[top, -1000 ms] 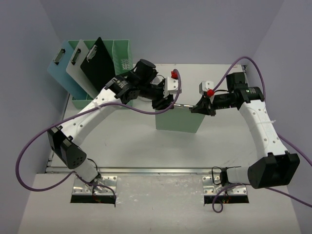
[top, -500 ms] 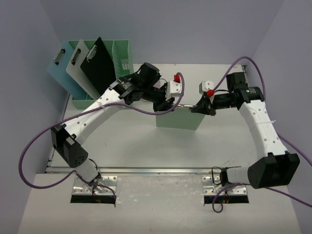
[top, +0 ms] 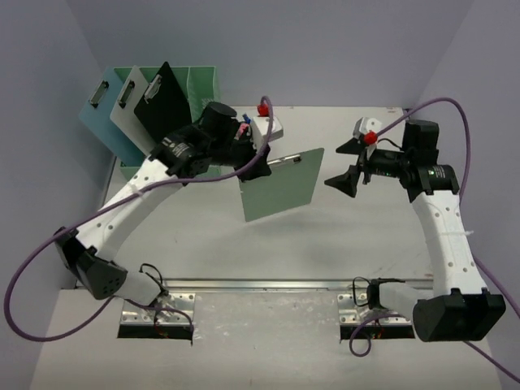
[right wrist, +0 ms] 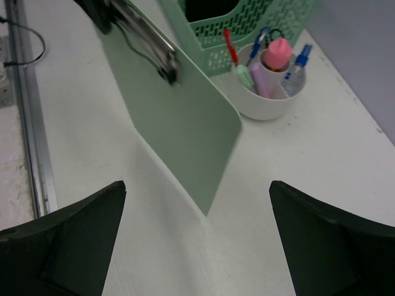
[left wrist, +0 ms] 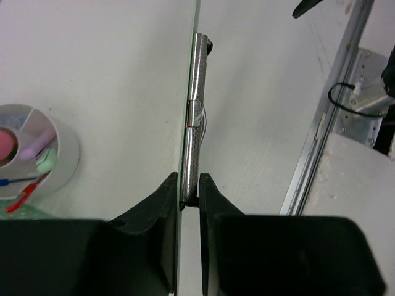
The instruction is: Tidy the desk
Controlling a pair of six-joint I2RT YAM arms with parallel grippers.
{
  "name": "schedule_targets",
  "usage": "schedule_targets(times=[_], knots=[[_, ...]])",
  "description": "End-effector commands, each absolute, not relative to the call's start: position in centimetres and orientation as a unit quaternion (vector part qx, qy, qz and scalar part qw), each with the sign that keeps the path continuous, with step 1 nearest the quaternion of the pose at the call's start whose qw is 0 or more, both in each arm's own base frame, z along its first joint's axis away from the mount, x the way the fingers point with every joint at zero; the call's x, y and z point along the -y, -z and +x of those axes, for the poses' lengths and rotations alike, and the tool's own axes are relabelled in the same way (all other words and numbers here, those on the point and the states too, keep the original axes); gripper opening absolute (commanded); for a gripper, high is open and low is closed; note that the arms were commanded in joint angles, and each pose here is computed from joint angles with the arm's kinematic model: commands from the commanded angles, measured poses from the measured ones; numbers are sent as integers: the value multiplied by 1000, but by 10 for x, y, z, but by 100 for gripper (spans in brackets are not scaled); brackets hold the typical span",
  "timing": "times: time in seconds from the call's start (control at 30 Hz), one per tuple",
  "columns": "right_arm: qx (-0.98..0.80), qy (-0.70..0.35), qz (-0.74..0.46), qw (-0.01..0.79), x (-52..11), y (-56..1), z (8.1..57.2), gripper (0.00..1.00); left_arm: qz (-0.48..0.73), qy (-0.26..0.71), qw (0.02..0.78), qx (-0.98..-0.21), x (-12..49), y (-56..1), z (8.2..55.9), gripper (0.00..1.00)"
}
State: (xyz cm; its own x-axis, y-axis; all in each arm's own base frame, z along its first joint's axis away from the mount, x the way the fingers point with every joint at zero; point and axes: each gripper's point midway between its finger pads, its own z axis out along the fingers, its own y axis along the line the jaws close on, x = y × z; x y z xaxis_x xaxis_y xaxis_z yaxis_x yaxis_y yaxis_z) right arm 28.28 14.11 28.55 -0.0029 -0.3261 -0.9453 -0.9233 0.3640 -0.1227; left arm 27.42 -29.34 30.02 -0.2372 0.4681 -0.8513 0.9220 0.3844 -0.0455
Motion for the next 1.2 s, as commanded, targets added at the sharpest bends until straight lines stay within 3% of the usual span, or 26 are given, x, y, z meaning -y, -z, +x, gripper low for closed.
schedule_targets(times=[0.0,0.2,0.47,0.7,1.17], knots=[[-645,-290,-409,577,-123,-326,302,99,388,294,508,-711,261,-383,262,0],[-675,-299,-355,574,-107,-327,306,99,244,257,617,-702,187,-459,263,0],[-681,-316,-341,565,-109,-322,307,99,30,80,756,-649,69,-548,273,0],[-685,-322,-337,560,-109,-320,313,99,31,-13,743,-669,60,-550,318,0],[-690,-322,-347,548,-109,-301,309,99,61,-25,709,-702,84,-515,392,0]])
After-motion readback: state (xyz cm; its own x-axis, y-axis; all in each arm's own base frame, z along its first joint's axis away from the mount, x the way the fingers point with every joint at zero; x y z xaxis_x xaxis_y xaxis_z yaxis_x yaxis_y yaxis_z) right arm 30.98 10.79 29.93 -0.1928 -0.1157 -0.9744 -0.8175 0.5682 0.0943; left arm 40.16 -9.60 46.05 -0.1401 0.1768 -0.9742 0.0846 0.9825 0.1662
